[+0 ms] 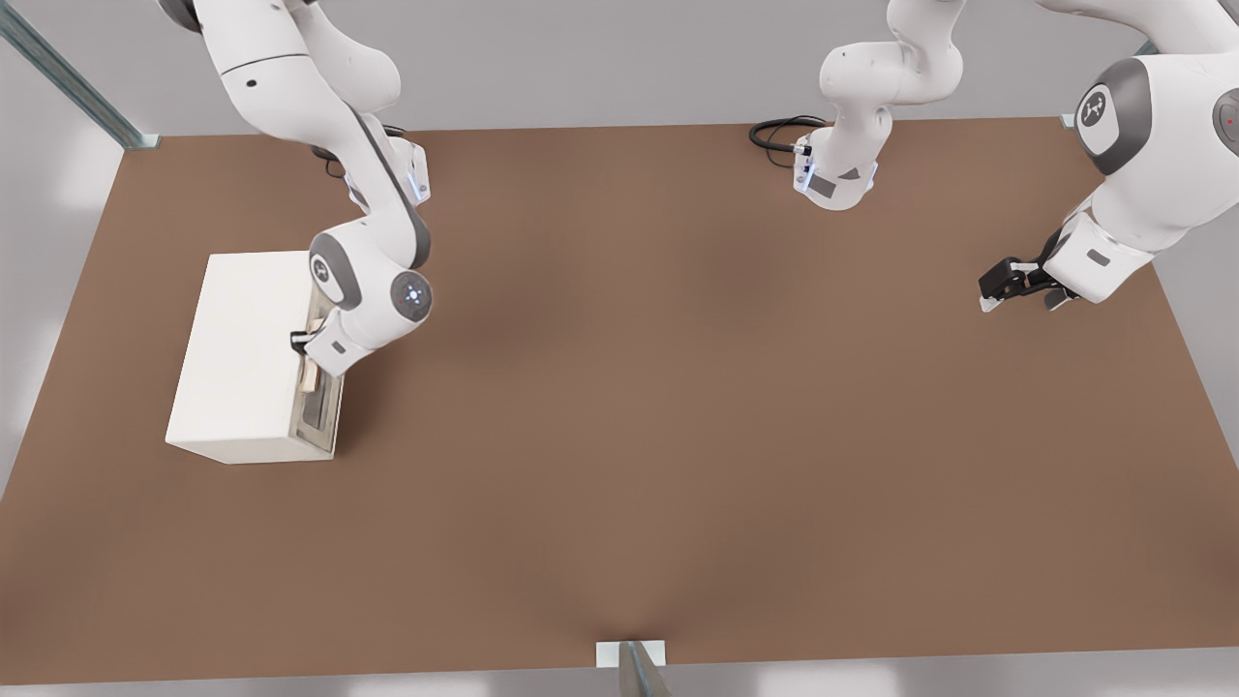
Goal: Keep left arm still and open the oven door with right arm
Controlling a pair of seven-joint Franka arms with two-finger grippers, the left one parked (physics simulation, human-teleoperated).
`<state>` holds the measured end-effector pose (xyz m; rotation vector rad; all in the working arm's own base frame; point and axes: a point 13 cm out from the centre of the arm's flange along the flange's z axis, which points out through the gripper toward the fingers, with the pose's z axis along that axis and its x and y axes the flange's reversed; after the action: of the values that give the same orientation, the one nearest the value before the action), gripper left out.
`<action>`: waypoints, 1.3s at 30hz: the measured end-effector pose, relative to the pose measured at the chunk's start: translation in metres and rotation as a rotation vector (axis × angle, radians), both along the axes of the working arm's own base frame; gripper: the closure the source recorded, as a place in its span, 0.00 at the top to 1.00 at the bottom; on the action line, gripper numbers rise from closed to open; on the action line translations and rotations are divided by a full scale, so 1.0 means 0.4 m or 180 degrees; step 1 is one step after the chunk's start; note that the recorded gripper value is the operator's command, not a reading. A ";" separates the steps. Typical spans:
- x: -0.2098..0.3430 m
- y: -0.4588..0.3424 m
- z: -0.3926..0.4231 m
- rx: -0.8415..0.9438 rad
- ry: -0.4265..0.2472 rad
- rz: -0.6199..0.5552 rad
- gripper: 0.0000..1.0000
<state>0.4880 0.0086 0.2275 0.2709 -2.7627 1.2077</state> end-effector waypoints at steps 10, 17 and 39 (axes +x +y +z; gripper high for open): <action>-0.008 -0.011 -0.026 0.0030 -0.0119 -0.0136 0.01; -0.029 0.102 -0.044 0.0134 -0.0161 -0.0095 0.02; 0.239 0.086 0.719 0.2272 -0.0707 -0.1346 1.00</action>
<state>0.5837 0.0431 0.5150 -0.4030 -3.1032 0.1404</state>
